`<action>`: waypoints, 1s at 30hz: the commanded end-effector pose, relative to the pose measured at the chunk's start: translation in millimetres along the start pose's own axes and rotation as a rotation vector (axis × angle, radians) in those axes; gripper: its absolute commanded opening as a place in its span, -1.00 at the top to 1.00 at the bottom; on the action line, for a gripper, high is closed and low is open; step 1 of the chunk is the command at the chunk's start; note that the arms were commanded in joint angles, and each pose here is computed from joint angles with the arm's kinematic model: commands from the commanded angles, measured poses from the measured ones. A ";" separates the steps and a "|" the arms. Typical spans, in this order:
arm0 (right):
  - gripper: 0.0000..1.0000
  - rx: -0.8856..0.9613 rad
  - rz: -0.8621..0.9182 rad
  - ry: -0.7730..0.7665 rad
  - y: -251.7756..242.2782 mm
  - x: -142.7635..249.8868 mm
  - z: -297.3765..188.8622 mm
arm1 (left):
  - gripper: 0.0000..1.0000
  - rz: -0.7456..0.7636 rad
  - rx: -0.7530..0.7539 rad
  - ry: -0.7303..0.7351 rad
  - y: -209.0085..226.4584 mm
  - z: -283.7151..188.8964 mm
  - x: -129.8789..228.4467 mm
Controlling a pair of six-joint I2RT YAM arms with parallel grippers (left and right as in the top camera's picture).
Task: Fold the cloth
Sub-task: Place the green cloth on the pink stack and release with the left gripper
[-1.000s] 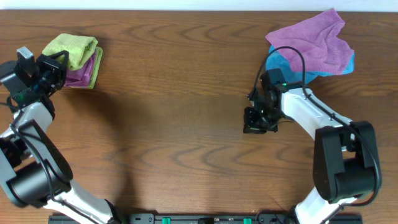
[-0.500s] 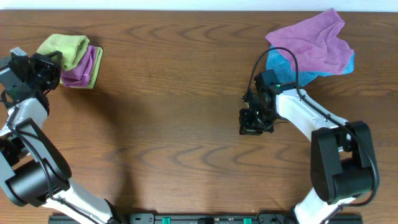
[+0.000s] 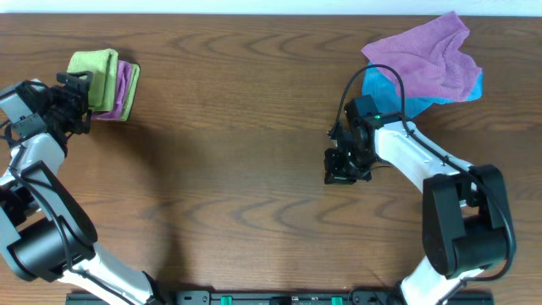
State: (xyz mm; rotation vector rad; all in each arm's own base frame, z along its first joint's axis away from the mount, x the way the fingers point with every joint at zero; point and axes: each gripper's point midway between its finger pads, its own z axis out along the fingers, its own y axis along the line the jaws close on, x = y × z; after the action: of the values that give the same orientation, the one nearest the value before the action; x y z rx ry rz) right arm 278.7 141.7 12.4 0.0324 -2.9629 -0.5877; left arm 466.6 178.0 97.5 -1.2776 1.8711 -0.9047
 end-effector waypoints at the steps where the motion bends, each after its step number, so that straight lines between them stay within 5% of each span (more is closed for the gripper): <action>1: 0.97 -0.020 -0.022 -0.004 7.2 -2.0 -2.5 | -0.91 0.011 0.011 0.020 -4.0 -3.1 0.1; 14: 0.97 -0.025 -0.022 -0.002 8.1 -1.6 -2.6 | -0.91 -0.023 0.075 0.263 -17.6 -23.1 50.2; 20: 0.97 -0.067 -0.030 0.007 15.3 0.1 -2.9 | -0.91 0.073 0.136 0.316 -50.2 -54.5 70.0; 27: 0.97 -0.067 -0.030 0.013 15.1 1.7 -2.9 | -0.91 0.403 0.105 -0.031 -101.8 -103.3 27.1; 28: 0.97 -0.067 -0.031 0.012 15.1 1.4 -2.9 | -0.64 0.423 0.091 -0.089 -105.9 -106.9 17.8; 29: 0.97 -0.067 -0.033 0.009 15.1 0.7 -2.9 | 0.56 0.435 0.086 -0.129 -109.2 -107.9 10.7; 30: 0.97 -0.068 -0.039 0.006 15.4 -0.1 -2.9 | 0.76 0.434 0.094 -0.168 -114.0 -107.8 2.9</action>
State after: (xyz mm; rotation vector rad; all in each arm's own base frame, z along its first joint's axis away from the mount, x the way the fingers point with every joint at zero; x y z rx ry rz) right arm 275.6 148.8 16.0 0.0346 -2.9327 -0.6530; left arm 421.7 134.2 247.0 -0.7850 1.8873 -0.8160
